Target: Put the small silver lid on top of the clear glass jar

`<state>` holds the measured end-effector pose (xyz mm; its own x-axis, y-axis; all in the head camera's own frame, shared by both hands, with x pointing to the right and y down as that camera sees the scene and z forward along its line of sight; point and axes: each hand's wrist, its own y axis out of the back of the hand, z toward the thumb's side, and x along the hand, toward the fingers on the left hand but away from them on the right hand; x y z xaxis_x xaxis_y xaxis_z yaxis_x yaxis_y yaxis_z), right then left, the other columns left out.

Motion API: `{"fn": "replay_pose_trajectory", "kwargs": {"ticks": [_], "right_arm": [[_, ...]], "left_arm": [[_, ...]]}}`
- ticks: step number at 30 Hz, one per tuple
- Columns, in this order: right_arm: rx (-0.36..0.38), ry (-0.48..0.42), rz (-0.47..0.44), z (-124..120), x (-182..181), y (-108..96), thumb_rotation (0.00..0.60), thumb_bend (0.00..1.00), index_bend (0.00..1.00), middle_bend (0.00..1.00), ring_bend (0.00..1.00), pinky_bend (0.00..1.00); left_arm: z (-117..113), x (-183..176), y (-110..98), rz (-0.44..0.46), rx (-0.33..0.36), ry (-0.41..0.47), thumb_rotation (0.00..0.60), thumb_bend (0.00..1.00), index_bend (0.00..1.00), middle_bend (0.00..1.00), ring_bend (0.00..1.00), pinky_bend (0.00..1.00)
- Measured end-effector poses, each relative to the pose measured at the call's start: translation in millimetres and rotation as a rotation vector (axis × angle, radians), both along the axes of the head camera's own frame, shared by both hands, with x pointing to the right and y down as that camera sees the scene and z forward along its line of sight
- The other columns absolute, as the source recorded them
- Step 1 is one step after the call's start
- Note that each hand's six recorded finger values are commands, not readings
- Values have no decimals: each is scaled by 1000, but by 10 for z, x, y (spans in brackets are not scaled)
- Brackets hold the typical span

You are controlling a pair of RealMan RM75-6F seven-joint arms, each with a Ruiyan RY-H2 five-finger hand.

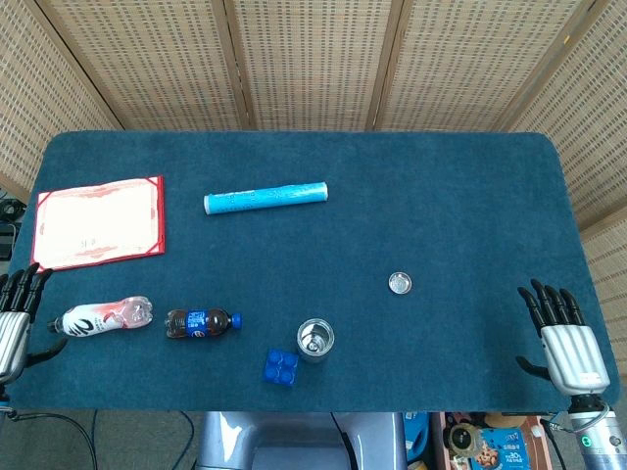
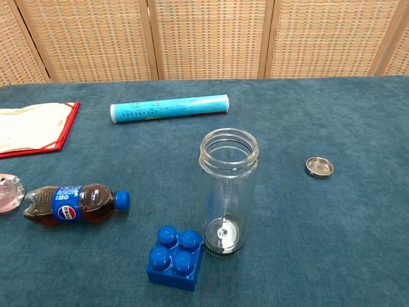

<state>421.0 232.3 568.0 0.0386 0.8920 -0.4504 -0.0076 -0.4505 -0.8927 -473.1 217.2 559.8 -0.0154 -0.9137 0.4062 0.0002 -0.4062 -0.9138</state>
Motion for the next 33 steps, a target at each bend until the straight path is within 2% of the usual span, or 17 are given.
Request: {"fn": "replay_pose_trajectory", "kwargs": {"ticks": [14, 24, 33], "right_arm": [[-6, -9, -1, 3, -17, -1, 600, 0, 0, 0, 0, 36], [1, -8, -8, 9, -32, -3, 600, 0, 40, 0, 0, 36], [47, -61, -27, -67, -97, -80, 600, 0, 150, 0, 0, 38]], "left_arm": [[-2, -2, -7, -1, -7, 0, 600, 178, 0, 0, 0, 0], [10, 14, 0, 5, -14, 2, 600, 178, 0, 0, 0, 0], [17, 19, 3, 3, -15, 5, 600, 178, 0, 0, 0, 0]]}}
